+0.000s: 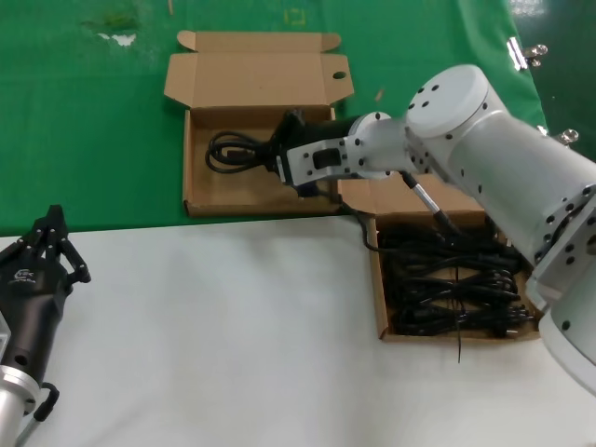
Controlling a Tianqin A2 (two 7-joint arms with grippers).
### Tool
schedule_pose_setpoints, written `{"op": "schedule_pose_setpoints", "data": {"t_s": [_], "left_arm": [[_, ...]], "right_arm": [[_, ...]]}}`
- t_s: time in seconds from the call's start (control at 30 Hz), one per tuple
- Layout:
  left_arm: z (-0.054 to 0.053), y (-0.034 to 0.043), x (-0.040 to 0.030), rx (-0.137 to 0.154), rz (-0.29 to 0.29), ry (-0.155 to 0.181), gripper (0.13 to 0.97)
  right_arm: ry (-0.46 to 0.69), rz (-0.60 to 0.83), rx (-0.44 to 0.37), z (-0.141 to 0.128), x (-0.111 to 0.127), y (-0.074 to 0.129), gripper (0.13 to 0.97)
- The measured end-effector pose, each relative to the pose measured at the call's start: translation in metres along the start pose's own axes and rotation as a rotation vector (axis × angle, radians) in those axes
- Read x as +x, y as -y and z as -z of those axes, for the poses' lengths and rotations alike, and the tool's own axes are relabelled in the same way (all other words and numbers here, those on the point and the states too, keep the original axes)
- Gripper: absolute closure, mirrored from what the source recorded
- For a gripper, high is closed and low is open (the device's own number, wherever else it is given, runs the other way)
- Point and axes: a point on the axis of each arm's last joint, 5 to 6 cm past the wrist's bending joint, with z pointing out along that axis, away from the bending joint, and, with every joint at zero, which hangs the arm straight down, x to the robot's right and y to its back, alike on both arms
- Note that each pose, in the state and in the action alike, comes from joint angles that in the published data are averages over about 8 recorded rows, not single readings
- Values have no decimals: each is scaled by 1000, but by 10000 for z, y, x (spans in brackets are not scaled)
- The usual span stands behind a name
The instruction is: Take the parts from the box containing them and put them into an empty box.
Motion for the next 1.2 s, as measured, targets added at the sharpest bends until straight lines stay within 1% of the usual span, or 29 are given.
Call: {"op": "schedule_pose_setpoints", "data": {"t_s": [0.23,0.5,0.8,1.07,1.2], "left_arm": [[0,0,0,0,0,0,957],[0,0,0,0,0,0,957],[0,0,0,0,0,0,957],[0,0,0,0,0,0,957],[0,0,0,0,0,0,957]], "right_arm": [[-12,17,-16,-57,-88,35,927],[-19,23,-34,-78,-136,32,927],[-25,17,-46,-64,-131,-2,859],[-47,-9,-46,12,-20,-81,731],[-60,-24,-44,79,50,-154,731]]}}
